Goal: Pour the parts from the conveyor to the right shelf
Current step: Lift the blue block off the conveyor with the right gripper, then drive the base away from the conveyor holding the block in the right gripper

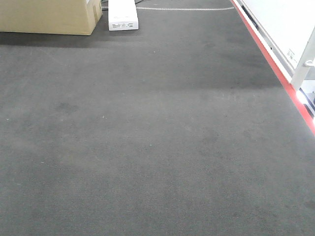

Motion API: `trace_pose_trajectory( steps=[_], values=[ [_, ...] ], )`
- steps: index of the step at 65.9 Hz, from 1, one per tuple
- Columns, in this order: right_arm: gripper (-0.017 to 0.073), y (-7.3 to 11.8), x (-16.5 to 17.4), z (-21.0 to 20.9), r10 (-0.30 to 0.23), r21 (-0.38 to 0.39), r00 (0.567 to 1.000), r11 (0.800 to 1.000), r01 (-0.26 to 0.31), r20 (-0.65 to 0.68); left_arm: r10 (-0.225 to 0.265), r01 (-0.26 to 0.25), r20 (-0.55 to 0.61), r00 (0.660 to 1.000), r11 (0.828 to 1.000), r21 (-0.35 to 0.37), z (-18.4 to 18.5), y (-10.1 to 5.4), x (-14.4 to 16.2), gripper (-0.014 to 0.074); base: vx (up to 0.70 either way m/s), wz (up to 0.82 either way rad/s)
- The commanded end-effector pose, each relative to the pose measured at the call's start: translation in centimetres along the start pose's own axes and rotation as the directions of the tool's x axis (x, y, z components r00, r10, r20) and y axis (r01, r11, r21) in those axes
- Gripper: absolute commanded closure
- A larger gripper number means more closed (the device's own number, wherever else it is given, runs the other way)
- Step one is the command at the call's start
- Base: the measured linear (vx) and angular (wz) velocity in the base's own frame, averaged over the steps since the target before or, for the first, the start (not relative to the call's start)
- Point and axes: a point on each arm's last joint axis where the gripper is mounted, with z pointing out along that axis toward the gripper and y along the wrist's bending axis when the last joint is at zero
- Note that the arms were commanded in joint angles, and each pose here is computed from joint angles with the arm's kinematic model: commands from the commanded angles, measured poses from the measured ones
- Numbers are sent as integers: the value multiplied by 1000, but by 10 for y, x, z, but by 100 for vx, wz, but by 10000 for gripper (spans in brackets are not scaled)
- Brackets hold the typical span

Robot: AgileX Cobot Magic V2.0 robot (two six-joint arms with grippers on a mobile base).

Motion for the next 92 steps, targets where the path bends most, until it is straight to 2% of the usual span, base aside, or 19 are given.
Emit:
trace_pose_trajectory(
  steps=[1, 70, 92],
  values=[
    [564, -1, -16, -1, -13, 11, 995, 1000, 12, 101, -16, 15, 109, 994, 1000, 11, -2, -1, -14, 600, 0, 0],
    [564, -1, -16, -1, -12, 11, 995, 1000, 11, 101, -16, 15, 109, 994, 1000, 11, -2, -1, -14, 600, 0, 0],
    [564, -1, -16, -1, -12, 11, 995, 1000, 11, 101, -16, 15, 109, 994, 1000, 11, -2, -1, -14, 600, -17, -10]
  ],
)
